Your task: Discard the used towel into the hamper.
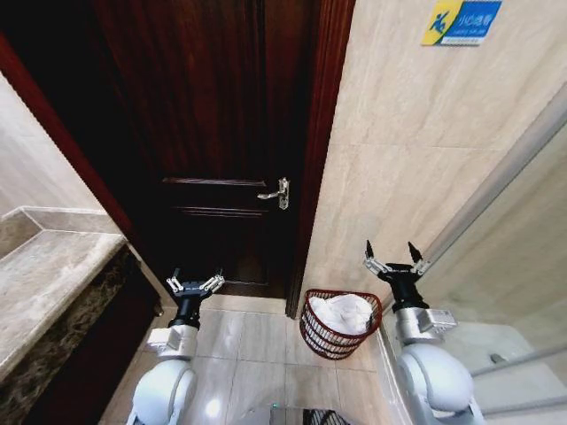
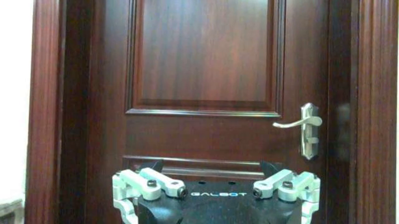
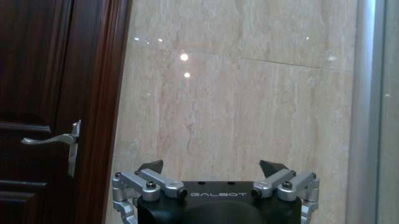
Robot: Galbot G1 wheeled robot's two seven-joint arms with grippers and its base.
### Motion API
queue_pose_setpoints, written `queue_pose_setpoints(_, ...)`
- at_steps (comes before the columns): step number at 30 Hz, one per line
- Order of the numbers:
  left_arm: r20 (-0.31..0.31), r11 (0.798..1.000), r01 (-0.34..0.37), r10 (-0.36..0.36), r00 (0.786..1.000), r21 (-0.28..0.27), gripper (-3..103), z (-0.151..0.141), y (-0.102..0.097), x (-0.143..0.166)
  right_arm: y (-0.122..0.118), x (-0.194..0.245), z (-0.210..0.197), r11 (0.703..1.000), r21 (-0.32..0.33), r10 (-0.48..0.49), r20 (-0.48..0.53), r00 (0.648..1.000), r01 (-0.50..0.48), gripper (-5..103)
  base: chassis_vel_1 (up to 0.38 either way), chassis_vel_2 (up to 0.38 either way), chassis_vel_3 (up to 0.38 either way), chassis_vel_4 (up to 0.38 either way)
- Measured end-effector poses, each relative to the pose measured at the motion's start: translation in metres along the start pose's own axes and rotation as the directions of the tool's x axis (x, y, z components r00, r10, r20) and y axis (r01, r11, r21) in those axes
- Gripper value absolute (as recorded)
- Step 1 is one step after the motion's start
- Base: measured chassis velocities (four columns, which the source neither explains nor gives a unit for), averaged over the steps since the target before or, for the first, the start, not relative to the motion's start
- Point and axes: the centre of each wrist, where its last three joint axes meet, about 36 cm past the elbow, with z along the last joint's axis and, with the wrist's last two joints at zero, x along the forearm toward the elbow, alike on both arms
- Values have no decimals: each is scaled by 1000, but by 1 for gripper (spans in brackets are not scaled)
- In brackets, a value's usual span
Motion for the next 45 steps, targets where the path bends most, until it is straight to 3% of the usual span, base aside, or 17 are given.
queue_pose_setpoints(45, 4, 1000, -12, 12, 1000, -7, 100, -2, 2, 1, 1, 7, 9, 1000, 8, 2, -21, 1000, -2, 100, 55, -56, -60, 58)
